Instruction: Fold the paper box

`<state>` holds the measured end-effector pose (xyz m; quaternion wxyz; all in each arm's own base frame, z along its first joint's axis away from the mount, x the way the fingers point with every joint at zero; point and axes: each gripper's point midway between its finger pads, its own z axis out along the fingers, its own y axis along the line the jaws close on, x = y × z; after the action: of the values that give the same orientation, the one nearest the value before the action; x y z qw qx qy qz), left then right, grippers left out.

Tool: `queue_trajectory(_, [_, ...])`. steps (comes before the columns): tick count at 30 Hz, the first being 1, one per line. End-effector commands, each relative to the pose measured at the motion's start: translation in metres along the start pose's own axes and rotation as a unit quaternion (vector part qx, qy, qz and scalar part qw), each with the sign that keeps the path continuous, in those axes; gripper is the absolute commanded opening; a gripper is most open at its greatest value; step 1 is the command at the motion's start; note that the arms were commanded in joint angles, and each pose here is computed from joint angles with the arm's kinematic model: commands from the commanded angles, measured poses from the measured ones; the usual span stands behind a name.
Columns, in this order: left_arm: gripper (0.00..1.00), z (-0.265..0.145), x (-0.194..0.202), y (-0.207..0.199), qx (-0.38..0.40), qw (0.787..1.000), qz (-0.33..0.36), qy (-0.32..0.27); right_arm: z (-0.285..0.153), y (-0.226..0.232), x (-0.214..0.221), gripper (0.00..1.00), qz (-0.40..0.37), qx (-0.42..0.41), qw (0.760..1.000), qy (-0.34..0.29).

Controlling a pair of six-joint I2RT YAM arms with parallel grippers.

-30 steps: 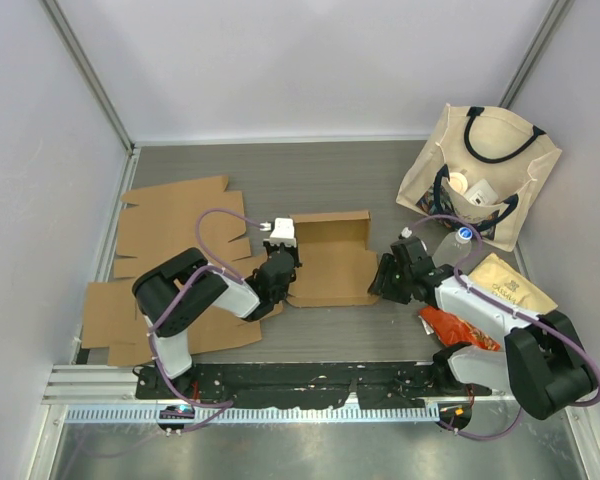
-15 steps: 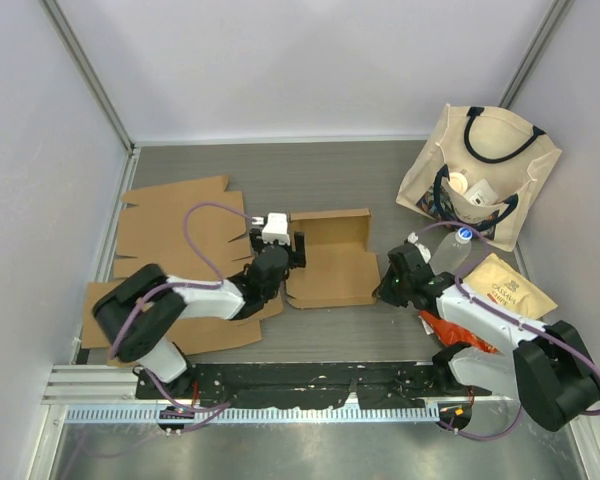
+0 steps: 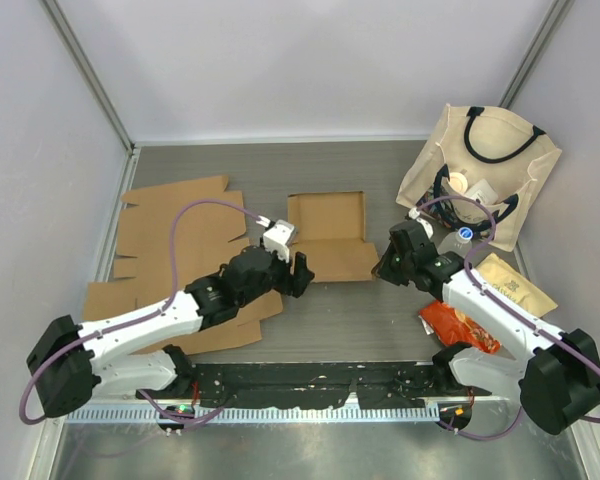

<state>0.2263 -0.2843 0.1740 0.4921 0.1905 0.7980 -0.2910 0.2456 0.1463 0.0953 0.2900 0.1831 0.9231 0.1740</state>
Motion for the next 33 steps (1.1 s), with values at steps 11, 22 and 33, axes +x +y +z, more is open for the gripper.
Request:
queue_trajectory(11, [0.66, 0.055, -0.037, 0.106, -0.133, 0.983, -0.078, -0.1, 0.009, -0.022, 0.01, 0.01, -0.015, -0.006, 0.999, -0.028])
queue_trajectory(22, [0.61, 0.111, -0.024, 0.124, -0.145, 0.985, 0.031, -0.088, 0.016, -0.024, 0.015, 0.01, -0.026, -0.025, 0.999, -0.039])
queue_trajectory(33, [0.48, 0.137, -0.028, 0.134, -0.16, 0.98, 0.069, -0.096, 0.018, -0.024, 0.017, 0.01, -0.036, -0.052, 0.996, -0.057])
